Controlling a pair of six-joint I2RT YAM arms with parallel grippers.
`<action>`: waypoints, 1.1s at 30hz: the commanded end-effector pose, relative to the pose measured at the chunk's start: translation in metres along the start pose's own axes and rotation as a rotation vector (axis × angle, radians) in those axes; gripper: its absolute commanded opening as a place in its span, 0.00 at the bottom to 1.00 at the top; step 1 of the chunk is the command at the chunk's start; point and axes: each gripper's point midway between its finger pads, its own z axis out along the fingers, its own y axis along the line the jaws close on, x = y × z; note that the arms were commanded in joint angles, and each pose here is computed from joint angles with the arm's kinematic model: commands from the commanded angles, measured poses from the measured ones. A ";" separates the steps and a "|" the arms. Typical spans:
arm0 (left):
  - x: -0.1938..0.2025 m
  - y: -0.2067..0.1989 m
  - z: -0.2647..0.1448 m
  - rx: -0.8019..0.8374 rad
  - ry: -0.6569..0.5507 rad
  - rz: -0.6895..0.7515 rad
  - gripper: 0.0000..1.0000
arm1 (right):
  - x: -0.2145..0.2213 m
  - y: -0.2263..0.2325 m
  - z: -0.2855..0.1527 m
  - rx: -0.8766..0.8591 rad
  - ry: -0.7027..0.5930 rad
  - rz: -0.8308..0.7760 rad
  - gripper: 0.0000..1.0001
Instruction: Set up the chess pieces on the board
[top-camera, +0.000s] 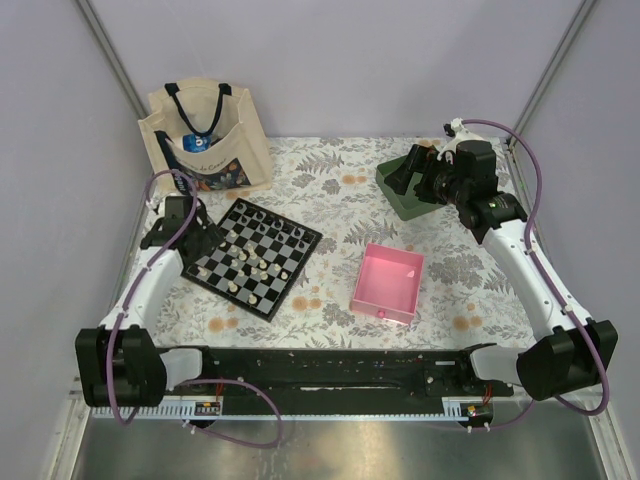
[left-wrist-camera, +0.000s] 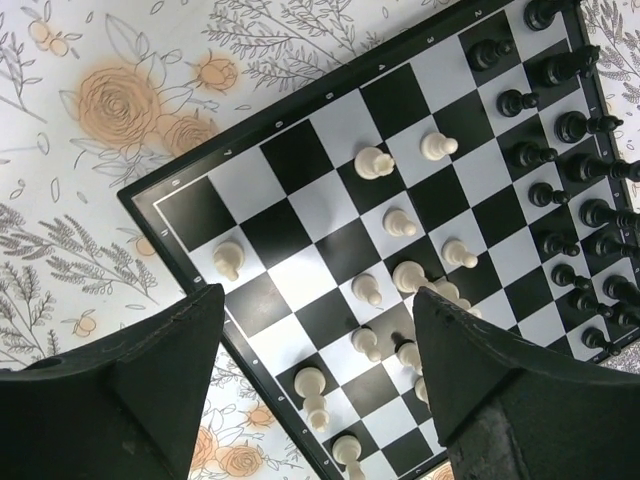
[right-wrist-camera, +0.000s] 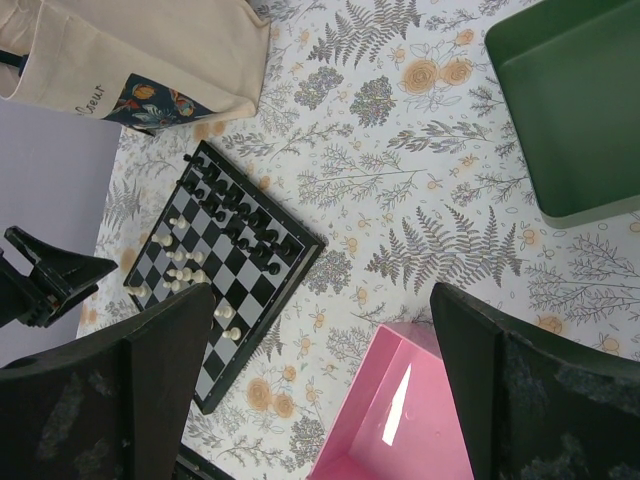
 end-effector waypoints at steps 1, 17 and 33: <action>-0.012 -0.026 -0.001 0.058 0.011 0.081 0.79 | -0.009 0.010 0.001 -0.038 -0.034 -0.018 0.99; 0.002 -0.067 0.022 0.038 0.089 0.266 0.65 | -0.010 0.008 0.001 -0.029 -0.038 -0.024 0.99; 0.025 -0.080 0.034 0.054 0.154 0.323 0.49 | -0.009 0.005 0.001 -0.019 -0.038 -0.031 0.99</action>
